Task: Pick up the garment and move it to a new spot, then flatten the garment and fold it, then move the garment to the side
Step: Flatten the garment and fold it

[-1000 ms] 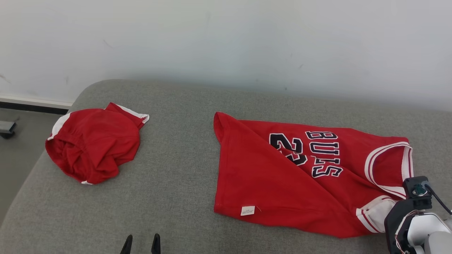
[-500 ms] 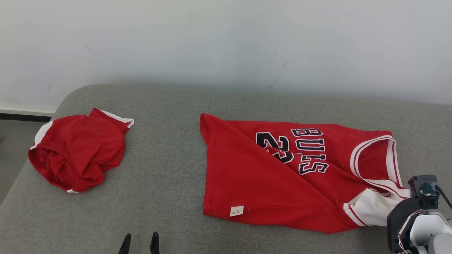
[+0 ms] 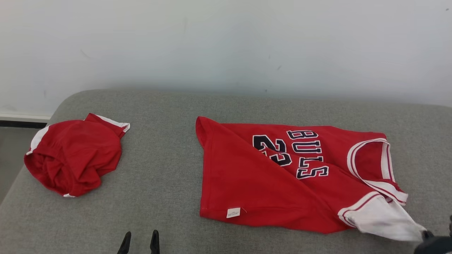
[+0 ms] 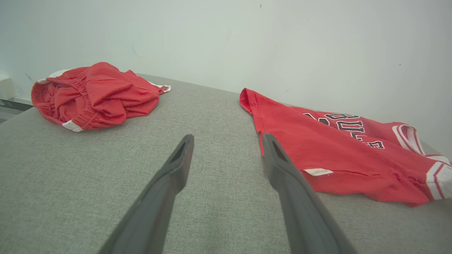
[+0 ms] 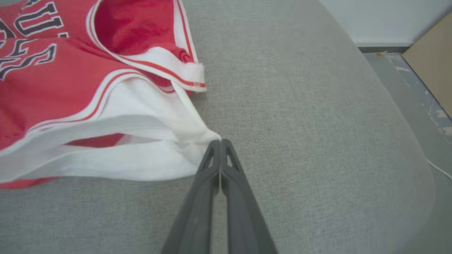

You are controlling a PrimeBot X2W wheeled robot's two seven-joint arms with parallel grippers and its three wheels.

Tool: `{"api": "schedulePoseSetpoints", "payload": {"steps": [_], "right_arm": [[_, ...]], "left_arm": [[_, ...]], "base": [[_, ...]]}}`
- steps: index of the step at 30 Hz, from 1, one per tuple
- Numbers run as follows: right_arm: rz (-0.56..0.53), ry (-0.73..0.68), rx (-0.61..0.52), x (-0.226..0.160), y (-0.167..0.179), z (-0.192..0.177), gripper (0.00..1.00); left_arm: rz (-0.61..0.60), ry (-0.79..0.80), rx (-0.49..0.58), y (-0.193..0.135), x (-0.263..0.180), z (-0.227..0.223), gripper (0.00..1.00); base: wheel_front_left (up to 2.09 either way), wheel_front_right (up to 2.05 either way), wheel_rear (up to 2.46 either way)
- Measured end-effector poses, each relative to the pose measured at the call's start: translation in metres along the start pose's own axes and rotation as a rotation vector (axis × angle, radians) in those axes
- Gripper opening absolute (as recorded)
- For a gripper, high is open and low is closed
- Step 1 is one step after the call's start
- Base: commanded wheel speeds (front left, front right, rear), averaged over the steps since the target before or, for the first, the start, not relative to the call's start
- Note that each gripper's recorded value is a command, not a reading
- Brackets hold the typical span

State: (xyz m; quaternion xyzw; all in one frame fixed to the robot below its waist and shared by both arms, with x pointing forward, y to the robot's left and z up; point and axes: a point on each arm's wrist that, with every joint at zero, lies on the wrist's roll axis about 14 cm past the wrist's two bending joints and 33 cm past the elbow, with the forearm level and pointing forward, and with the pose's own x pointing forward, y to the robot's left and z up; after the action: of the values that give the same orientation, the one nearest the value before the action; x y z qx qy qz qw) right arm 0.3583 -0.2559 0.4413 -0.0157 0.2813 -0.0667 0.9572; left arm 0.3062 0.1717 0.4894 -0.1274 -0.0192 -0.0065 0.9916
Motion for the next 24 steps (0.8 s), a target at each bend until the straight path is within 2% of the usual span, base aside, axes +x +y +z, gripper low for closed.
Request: {"api": "schedulePoseSetpoints", "payload": {"steps": [3,4,5,6,10,14,19,24], "right_arm": [[-0.047,0.035,0.051,-0.009,-0.017,-0.020,0.00],[-0.063,0.046,0.063,-0.012,-0.023,-0.028,0.24],[-0.076,0.056,0.070,-0.014,-0.028,-0.034,0.84],[-0.087,0.069,0.076,-0.016,-0.032,-0.040,1.00],[-0.105,0.120,0.112,-0.020,-0.039,-0.064,1.00],[-0.096,0.099,0.149,-0.020,-0.038,-0.069,1.00],[-0.063,-0.016,0.160,-0.020,-0.028,-0.053,1.00],[0.026,-0.183,0.173,-0.022,0.000,-0.027,1.00]], "left_arm": [[-0.003,0.002,0.000,-0.001,0.001,-0.001,1.00],[-0.004,0.003,0.000,-0.001,0.001,-0.001,1.00],[-0.006,0.003,0.000,-0.001,0.001,-0.001,1.00],[-0.007,0.003,-0.001,-0.002,0.002,-0.001,1.00],[-0.020,0.005,-0.003,-0.005,0.003,-0.001,1.00],[-0.028,0.004,-0.004,-0.007,0.004,-0.001,1.00],[-0.031,0.000,-0.003,-0.008,0.004,0.000,1.00],[-0.027,-0.001,-0.002,-0.006,0.001,0.000,1.00]], "base": [[0.00,0.00,0.00],[0.00,0.00,0.00],[0.00,0.00,0.00],[0.00,0.00,0.00],[0.00,0.00,0.00],[0.00,0.00,0.00],[0.00,0.00,0.00],[0.00,0.00,0.00]]}}
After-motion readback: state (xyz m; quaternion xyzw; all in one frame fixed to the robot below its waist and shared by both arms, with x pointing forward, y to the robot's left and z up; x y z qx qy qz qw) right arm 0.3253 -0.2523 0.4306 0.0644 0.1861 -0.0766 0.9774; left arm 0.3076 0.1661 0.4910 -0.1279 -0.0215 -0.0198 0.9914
